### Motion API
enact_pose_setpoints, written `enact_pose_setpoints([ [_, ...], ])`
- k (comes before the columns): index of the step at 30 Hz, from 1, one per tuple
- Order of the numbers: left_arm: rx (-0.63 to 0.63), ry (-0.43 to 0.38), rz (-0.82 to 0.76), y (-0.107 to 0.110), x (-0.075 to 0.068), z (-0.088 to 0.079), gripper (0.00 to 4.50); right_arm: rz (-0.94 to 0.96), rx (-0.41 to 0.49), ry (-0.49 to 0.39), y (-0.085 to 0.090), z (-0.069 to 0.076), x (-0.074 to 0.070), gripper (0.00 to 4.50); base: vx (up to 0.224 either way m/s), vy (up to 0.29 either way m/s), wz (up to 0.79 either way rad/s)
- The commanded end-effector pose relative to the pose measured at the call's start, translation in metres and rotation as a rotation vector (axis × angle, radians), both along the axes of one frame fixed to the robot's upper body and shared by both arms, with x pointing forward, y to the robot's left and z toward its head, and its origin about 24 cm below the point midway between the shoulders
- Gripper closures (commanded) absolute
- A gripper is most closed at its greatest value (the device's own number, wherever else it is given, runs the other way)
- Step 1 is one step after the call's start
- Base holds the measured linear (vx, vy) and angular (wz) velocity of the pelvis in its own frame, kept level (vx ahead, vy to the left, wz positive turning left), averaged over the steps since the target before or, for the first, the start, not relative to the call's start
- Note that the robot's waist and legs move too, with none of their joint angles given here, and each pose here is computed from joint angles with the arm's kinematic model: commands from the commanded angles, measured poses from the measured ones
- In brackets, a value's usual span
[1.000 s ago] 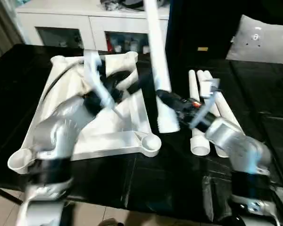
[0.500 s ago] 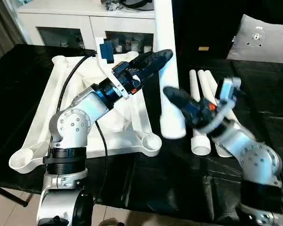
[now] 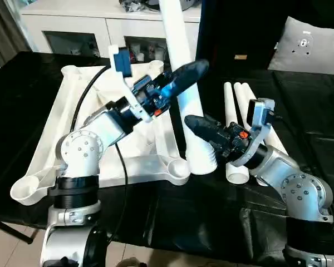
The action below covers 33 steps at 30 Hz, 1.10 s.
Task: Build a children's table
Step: Pick table leg
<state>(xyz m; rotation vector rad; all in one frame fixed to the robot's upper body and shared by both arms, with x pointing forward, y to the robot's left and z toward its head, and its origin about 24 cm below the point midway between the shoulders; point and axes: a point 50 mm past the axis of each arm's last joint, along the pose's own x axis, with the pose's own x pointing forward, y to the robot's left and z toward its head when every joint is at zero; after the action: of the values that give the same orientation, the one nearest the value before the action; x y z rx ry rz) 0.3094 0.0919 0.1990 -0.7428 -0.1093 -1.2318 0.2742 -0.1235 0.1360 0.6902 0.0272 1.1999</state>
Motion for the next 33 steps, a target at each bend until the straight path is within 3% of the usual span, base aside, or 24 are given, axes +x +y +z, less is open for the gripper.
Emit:
enact_pose_setpoints([
  [1,-0.014,-0.043,-0.046,-0.001,-0.007,0.007,0.37,-0.012,-0.010,-0.008,0.000,0.001,0.001,2.66,0.000,0.000,0.00],
  [14,0.044,-0.070,-0.051,-0.003,-0.011,0.002,0.37,-0.041,-0.056,0.005,0.000,-0.004,0.003,2.66,0.000,0.000,0.00],
  [16,0.078,-0.095,-0.021,-0.002,-0.010,0.001,0.37,-0.047,-0.071,0.004,0.001,-0.006,0.003,2.66,0.000,0.000,0.00],
  [20,0.323,-0.271,0.126,0.000,-0.002,-0.010,0.37,-0.057,-0.104,-0.001,0.003,-0.009,0.004,2.66,0.000,0.000,0.00],
  [23,0.395,-0.337,0.174,0.005,0.001,-0.012,0.37,-0.059,-0.116,-0.001,0.004,-0.011,0.004,2.66,0.000,0.000,0.00],
  [33,0.461,-0.409,0.213,0.011,0.002,-0.018,0.37,-0.052,-0.135,-0.002,0.006,-0.015,0.004,2.66,0.000,0.000,0.00],
])
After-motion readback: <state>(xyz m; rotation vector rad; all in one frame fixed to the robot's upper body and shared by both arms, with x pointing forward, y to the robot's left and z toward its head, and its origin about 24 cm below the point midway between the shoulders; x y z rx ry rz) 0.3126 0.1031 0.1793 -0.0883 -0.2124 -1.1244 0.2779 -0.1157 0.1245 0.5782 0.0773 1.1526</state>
